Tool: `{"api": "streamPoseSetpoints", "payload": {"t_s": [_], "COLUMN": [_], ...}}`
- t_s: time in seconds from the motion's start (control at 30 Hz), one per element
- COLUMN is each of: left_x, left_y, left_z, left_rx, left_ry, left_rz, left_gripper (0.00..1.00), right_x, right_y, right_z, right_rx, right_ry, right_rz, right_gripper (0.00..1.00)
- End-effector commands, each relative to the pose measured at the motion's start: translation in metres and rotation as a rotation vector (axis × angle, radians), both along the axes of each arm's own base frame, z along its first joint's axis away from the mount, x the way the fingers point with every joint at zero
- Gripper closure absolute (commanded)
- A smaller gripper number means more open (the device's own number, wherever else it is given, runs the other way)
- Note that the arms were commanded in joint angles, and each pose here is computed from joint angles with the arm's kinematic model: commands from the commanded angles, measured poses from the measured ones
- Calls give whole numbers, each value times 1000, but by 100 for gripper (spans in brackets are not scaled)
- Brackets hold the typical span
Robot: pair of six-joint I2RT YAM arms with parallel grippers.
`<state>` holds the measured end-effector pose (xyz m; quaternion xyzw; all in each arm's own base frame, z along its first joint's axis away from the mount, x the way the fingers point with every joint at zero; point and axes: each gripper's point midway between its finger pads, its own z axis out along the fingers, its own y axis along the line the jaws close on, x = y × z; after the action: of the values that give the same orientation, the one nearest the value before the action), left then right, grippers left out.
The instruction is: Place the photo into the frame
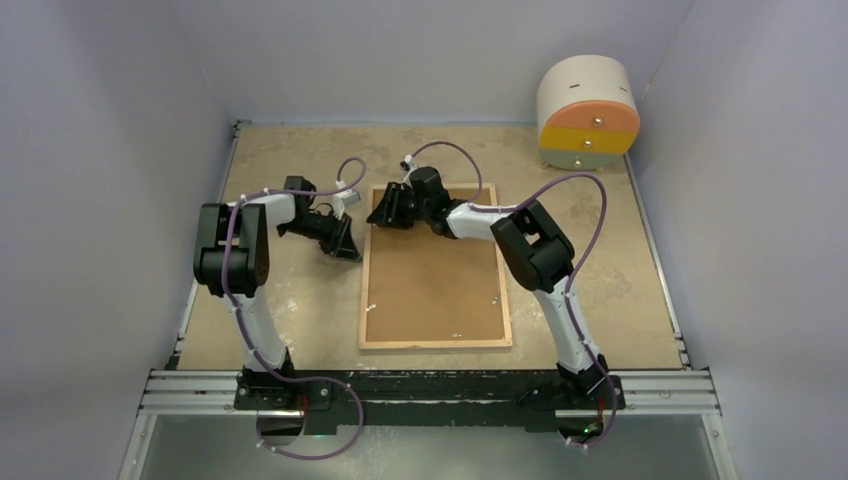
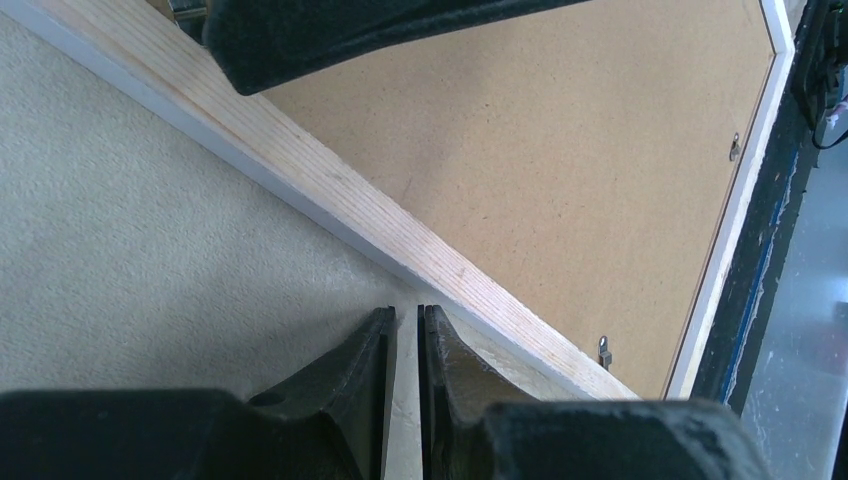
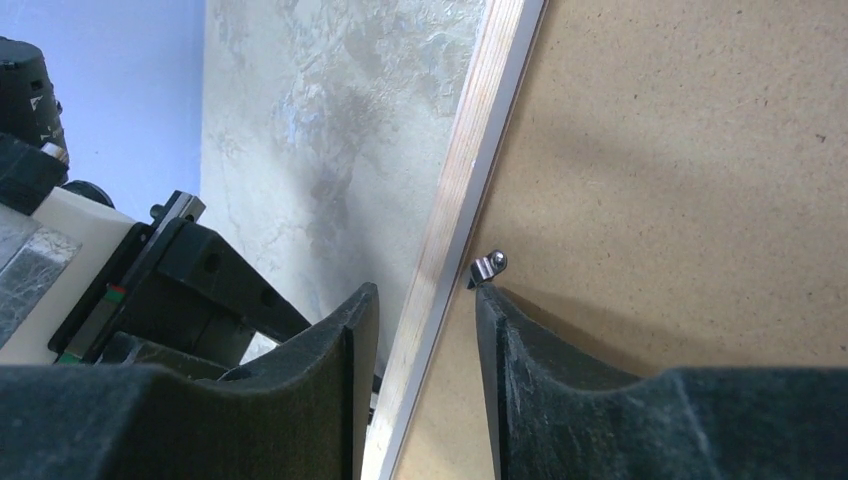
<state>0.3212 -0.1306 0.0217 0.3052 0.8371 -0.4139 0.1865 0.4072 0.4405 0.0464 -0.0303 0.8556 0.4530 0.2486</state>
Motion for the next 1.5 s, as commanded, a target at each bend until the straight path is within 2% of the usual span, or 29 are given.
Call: {"api": "streamPoseSetpoints", "payload": {"t_s": [0.0, 0.27, 0.53, 0.7, 0.8, 0.93, 1.07, 1.13, 1.27, 1.37, 1.47], "left_x": [4, 6, 6, 7, 8, 3, -4, -7, -14, -21, -28], "left_y": [-3, -4, -10, -9, -7, -5, -2, 1, 5, 8, 11], "left_z": [-1, 0, 3, 5, 9, 8, 4, 3, 0, -5, -10], "left_rx": [0, -3, -8, 2, 5, 19, 41, 58, 88, 115, 138], "left_ry": [-33, -36, -40, -46, -54, -54, -53, -63, -82, -92, -96], "left_rz": [-10, -12, -24, -31, -37, -47, -60, -67, -90, -111, -127], "left_gripper": [82, 83, 82, 83, 82, 82, 82, 82, 82, 81, 80], "right_x": [0, -2, 7, 4, -7, -12, 2, 20, 38, 40, 38], "right_y": [7, 9, 6, 6, 7, -7, -60, -111, -221, -280, -317], "right_z": [-2, -10, -18, -10, 11, 52, 80, 77, 53, 36, 22], "right_rx": [4, -11, -34, -26, 25, 72, 29, -56, -222, -313, -375], "right_ry": [14, 33, 46, 51, 59, 23, -29, -34, -5, 26, 44], "right_rz": [-2, -16, -102, -99, -59, -47, -138, -289, -556, -684, -761], "right_gripper": [57, 58, 61, 61, 58, 47, 31, 19, 6, 1, 1]}}
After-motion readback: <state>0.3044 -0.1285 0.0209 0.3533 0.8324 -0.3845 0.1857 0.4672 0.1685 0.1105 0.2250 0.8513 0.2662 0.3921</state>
